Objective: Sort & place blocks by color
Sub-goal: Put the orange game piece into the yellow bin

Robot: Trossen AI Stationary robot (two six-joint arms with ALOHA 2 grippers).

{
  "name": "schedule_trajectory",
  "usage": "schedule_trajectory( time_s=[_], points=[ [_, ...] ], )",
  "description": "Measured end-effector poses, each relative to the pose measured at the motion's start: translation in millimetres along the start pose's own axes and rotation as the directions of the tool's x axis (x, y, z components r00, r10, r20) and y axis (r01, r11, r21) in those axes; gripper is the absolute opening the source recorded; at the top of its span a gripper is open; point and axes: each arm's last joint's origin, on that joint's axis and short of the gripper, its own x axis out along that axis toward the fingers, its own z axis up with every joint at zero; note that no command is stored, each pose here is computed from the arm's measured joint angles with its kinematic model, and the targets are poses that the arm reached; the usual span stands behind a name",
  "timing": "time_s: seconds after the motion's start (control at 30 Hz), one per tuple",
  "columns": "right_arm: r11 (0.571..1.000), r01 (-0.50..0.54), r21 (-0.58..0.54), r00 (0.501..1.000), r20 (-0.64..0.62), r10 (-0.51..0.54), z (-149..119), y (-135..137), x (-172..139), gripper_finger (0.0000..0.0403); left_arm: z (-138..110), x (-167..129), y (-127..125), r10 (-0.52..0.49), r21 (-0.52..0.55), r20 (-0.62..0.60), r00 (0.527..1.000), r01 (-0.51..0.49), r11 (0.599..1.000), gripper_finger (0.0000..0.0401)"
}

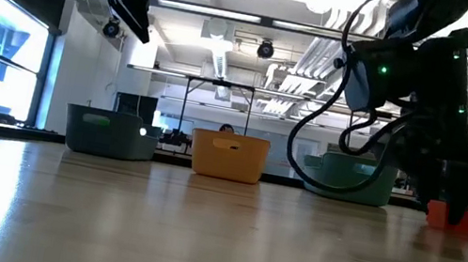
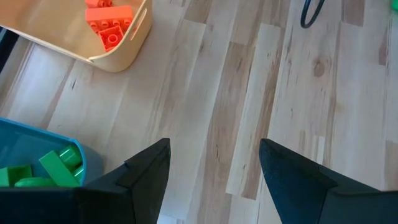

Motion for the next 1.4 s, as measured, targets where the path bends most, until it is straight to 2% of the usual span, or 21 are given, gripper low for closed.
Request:
schedule_trajectory(
  time_s=[0.13,0.47,0.77,1.03,1.2,1.4],
  points=[
    [0.997,-0.005,0.079,1.0,-0.001,0.005,0,0,0,0.0062,0,0,0,0.0,0.0,0.0,1.0,0.0,1.0,0.0232],
    [0.983,-0.013,0.185,1.0,0.024,0.009,3,-1,-3,0.006,0,0,0,0.0,0.0,0.0,1.0,0.0,1.0,0.0232],
    [0.955,0.004,0.298,0.971,0.226,-0.075,28,-14,-41,0.006,1,0,0,-0.001,0.041,0.009,1.0,0.001,0.999,0.0232],
    [0.935,-0.012,0.355,0.874,0.458,-0.163,51,-28,-93,0.006,9,0,-1,-0.007,0.122,0.095,0.995,-0.005,0.992,0.0232],
    [0.915,0.021,0.403,0.797,0.546,-0.259,57,-37,-125,0.006,15,-1,-2,-0.035,0.185,0.152,0.988,0.006,0.983,0.0232],
    [0.916,0.055,0.397,0.693,0.646,-0.321,61,-47,-162,0.006,20,-2,-3,-0.054,0.21,0.208,0.977,0.01,0.978,0.0232]
  ],
)
